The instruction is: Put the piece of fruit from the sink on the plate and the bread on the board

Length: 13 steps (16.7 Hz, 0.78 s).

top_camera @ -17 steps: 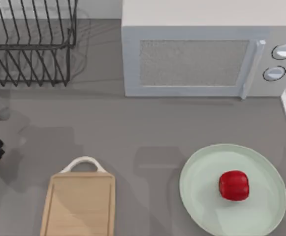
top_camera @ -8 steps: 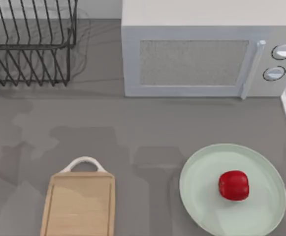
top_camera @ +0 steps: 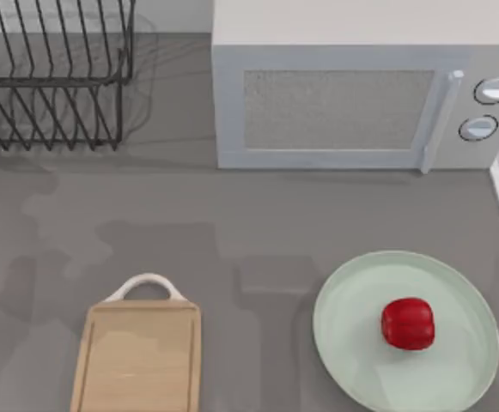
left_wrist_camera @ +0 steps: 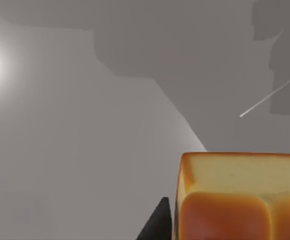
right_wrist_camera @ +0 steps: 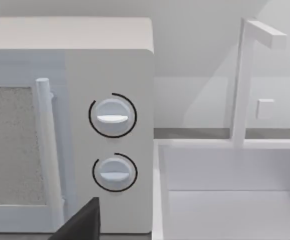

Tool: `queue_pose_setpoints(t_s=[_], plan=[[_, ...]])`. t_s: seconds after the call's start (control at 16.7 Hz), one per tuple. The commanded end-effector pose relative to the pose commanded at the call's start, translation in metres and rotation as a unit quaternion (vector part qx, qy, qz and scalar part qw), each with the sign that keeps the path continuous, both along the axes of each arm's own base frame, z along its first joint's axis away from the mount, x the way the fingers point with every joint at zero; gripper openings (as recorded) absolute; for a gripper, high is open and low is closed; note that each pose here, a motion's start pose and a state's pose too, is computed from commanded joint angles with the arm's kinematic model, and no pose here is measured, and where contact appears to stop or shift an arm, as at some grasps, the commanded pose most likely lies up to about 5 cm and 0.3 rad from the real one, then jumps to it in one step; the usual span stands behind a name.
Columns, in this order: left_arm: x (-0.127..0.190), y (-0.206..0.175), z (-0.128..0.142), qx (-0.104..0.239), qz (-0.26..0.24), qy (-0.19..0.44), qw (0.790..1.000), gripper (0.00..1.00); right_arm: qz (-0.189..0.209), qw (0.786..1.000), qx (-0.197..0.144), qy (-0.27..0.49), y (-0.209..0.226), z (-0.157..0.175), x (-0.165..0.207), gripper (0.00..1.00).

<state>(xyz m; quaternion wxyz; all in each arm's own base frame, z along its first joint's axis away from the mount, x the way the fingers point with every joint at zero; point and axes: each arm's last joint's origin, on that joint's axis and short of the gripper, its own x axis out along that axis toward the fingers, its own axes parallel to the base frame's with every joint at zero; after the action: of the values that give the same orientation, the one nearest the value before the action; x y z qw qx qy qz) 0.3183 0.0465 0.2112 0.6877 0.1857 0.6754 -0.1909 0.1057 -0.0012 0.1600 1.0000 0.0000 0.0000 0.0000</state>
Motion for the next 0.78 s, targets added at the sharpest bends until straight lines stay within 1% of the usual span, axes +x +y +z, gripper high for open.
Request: queue_pose_setpoints(t_s=[0.12, 0.18, 0.3, 0.42, 0.54, 0.6, 0.66, 0.78], plan=[[0.000, -0.001, -0.003, 0.001, 0.022, 0.003, 1.000, 0.00, 0.000, 1.000, 0.000, 0.000, 0.000, 0.000, 0.000, 1.00], [-0.001, -0.002, -0.005, 0.001, 0.041, 0.006, 0.999, 0.00, 0.000, 1.000, 0.000, 0.000, 0.000, 0.000, 0.000, 1.00], [-0.001, -0.005, -0.011, 0.003, 0.092, 0.012, 0.996, 0.00, 0.000, 1.000, 0.000, 0.000, 0.000, 0.000, 0.000, 1.00], [-0.003, -0.010, -0.018, 0.007, 0.160, 0.019, 0.987, 0.00, 0.000, 1.000, 0.000, 0.000, 0.000, 0.000, 0.000, 1.00], [-0.005, -0.018, -0.026, 0.012, 0.242, 0.027, 0.970, 0.00, 0.000, 1.000, 0.000, 0.000, 0.000, 0.000, 0.000, 1.00], [-0.006, -0.022, -0.031, 0.016, 0.287, 0.032, 0.957, 0.00, 0.000, 1.000, 0.000, 0.000, 0.000, 0.000, 0.000, 1.00], [-0.008, -0.027, -0.035, 0.020, 0.332, 0.036, 0.942, 0.00, 0.000, 1.000, 0.000, 0.000, 0.000, 0.000, 0.000, 1.00], [-0.012, -0.039, -0.044, 0.030, 0.424, 0.045, 0.904, 0.00, 0.000, 1.000, 0.000, 0.000, 0.000, 0.000, 0.000, 1.00]])
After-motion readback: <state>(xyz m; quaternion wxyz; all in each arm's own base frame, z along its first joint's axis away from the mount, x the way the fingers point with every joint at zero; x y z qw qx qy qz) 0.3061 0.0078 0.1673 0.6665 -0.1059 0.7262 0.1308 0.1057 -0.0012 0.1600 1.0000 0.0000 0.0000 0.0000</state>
